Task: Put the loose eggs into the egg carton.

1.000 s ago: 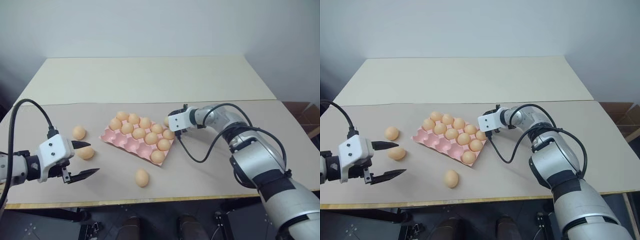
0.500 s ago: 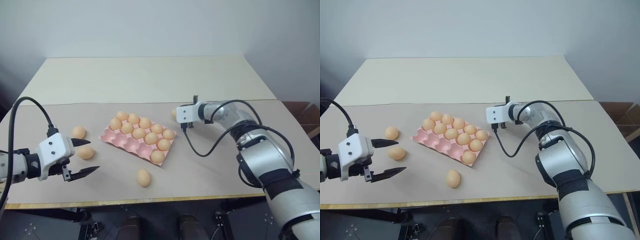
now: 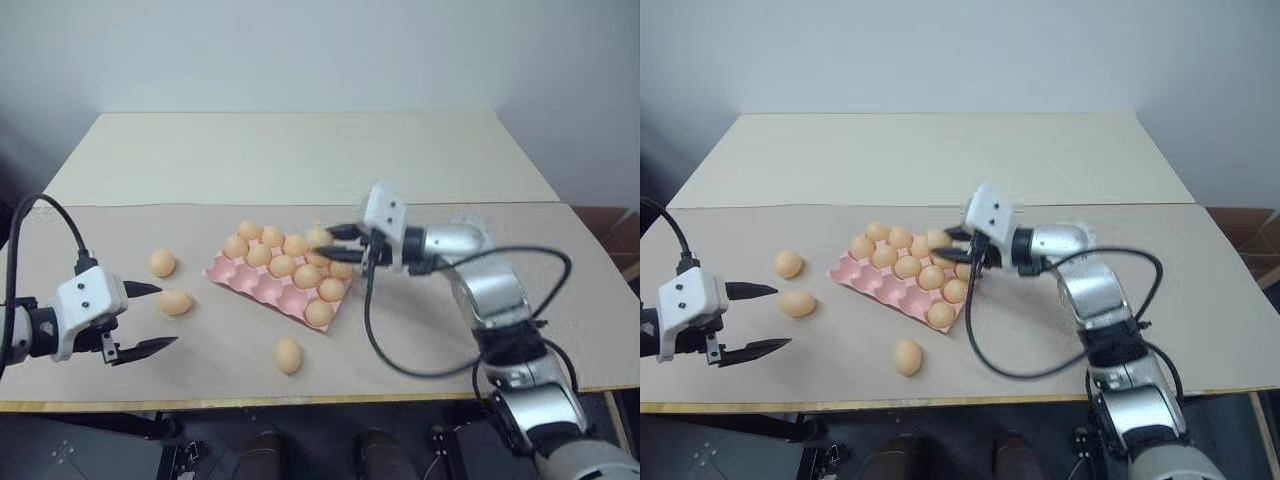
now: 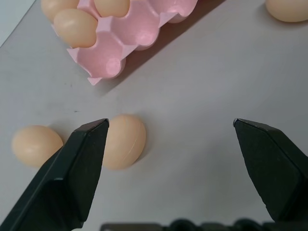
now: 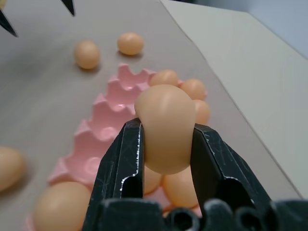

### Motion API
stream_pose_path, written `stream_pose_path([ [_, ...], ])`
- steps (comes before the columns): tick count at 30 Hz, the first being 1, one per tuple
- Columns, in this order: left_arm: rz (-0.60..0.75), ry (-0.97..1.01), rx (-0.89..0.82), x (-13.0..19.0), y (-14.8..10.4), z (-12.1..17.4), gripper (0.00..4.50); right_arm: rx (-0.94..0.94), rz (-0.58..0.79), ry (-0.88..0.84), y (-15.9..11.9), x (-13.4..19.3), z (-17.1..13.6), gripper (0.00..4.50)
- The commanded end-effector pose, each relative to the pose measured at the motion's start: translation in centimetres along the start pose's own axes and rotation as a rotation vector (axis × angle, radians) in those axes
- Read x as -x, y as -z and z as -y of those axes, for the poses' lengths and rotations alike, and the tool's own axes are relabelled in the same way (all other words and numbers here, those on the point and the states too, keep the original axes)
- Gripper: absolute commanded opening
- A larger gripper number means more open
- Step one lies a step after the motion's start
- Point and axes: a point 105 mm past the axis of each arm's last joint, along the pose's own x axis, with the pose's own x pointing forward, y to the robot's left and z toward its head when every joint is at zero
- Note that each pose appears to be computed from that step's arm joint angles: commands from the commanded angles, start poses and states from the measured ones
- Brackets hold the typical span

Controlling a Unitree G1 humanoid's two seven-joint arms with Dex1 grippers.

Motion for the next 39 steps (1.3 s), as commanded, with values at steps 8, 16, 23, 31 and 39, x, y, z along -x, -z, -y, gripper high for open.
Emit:
stream_pose_path([
  [8, 0.024, 0.014, -0.053, -0.3, -1.1, -0.5, 4.50, -0.051, -0.044, 0.000, 0.5, -2.2, -3.9, 1.22],
  [16, 0.029, 0.010, -0.048, -0.4, -1.2, -0.1, 4.50, -0.057, -0.020, 0.014, 0.5, -4.2, -4.0, 1.22],
  [23, 0.025, 0.004, -0.045, -0.4, -1.0, -0.1, 4.50, -0.065, 0.006, 0.028, 0.5, -5.2, -3.4, 3.49],
  [31, 0.025, 0.001, -0.040, -0.5, -0.9, 0.1, 4.50, -0.018, -0.017, -0.006, 1.0, -5.1, -4.0, 4.48],
  [39, 0.034, 0.007, -0.050, -0.8, -1.1, -0.1, 4.50, 0.072, 0.017, -0.040, -0.7, -2.2, -4.3, 4.48],
])
